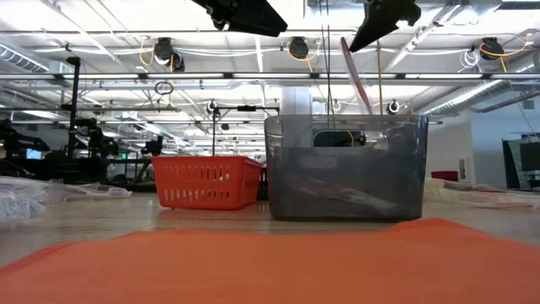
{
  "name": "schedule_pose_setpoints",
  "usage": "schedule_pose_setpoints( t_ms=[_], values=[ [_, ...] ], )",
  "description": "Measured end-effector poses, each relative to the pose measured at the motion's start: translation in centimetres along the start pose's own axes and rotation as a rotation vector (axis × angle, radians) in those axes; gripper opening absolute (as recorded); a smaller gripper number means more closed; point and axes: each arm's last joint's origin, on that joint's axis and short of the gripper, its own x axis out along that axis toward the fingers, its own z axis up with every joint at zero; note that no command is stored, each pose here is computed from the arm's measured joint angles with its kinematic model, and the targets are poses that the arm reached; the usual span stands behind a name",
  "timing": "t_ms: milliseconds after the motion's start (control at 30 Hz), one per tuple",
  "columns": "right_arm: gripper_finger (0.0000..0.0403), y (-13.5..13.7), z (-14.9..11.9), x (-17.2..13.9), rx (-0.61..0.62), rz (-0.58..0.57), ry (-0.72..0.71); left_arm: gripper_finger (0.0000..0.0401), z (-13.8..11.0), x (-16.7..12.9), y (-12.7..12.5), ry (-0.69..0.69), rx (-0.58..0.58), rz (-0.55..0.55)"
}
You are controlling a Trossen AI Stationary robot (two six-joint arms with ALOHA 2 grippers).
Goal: Pick & Place Toothbrushes
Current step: Put the orange toothbrush into the white bin
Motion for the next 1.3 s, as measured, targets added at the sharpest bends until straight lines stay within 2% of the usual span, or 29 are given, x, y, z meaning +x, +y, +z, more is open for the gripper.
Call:
schedule_pose_setpoints(
  t_ms=[167, 433, 600, 1033, 1200, 1300],
  values=[
    [0.0000, -0.6, 0.0, 0.6, 0.069, 0.089, -0.022, 0.0189, 0.0, 0.0, 0.0, 0.000, 0.000, 0.000],
    [0.0000, -1.3, -1.0, 2.3, 0.105, 0.089, 0.017, 0.0189, 0.0, 0.0, 0.0, 0.000, 0.000, 0.000],
    [0.0000, -1.6, -2.1, 4.1, 0.150, 0.168, 0.044, 0.0189, 0.0, 0.0, 0.0, 0.000, 0.000, 0.000],
    [0.0000, -3.2, -4.7, 8.1, 0.275, 0.255, 0.066, 0.0189, 0.0, 0.0, 0.0, 0.000, 0.000, 0.000],
    [0.0000, -3.4, -5.5, 9.4, 0.288, 0.254, 0.122, 0.0189, 0.0, 0.0, 0.0, 0.000, 0.000, 0.000],
    [0.0000, -3.4, -5.7, 10.0, 0.298, 0.292, 0.130, 0.0189, 0.0, 0.0, 0.0, 0.000, 0.000, 0.000]
  ],
)
